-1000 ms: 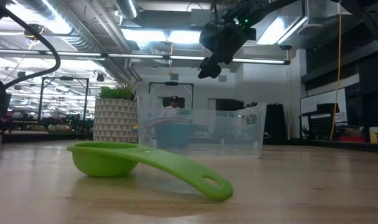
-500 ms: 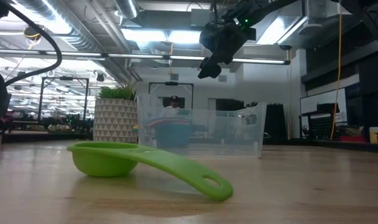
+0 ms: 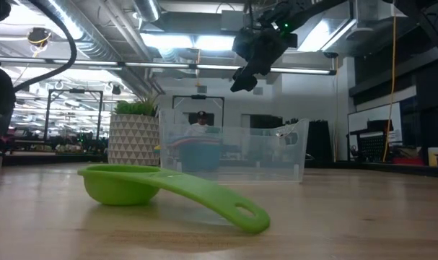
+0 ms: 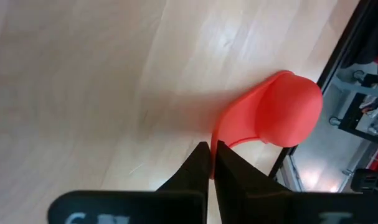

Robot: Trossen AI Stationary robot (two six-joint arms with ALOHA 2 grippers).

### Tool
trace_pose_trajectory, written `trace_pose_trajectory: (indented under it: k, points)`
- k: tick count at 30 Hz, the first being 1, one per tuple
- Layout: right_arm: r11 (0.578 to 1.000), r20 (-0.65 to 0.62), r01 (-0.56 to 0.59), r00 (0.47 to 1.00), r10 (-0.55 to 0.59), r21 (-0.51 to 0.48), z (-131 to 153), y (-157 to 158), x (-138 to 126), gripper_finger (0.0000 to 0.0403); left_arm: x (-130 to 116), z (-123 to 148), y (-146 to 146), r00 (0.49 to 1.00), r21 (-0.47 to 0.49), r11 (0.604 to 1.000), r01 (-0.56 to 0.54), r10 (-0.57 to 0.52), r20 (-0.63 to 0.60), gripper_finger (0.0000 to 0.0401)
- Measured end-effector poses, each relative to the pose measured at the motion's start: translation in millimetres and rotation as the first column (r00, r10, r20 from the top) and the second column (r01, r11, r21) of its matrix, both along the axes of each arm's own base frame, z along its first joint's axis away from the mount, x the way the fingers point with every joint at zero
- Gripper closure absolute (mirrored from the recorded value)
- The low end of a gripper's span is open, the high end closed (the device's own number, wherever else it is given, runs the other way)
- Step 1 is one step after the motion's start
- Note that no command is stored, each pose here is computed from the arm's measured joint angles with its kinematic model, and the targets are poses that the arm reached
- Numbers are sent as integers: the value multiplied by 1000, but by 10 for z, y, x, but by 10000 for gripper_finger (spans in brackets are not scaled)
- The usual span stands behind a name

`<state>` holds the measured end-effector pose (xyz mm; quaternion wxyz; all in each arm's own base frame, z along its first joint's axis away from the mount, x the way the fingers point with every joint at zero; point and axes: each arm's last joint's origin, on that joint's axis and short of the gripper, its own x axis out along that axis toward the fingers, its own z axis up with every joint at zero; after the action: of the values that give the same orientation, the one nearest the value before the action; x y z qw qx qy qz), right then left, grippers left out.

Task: Nest measuring cups in basket
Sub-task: Stack the red measuring cup on top of the blue measuring cup

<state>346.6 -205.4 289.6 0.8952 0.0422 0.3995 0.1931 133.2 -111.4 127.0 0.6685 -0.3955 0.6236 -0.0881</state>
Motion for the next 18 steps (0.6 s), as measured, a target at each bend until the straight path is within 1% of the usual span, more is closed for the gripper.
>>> trace_pose_trajectory:
  k: [7, 16, 18]
  points:
    - [999, 8, 35, 999, -35, -6, 25, -117, -81, 98, 73, 47, -14, 996, -34, 999, -28, 31, 81, 398]
    - [997, 14, 71, 997, -71, -15, 27, -268, -183, 98, 226, 101, 77, 969, -44, 987, -153, 158, 192, 399]
    - [997, 16, 76, 997, -76, -18, 27, -296, -204, 98, 252, 110, 101, 963, -47, 985, -165, 171, 210, 399]
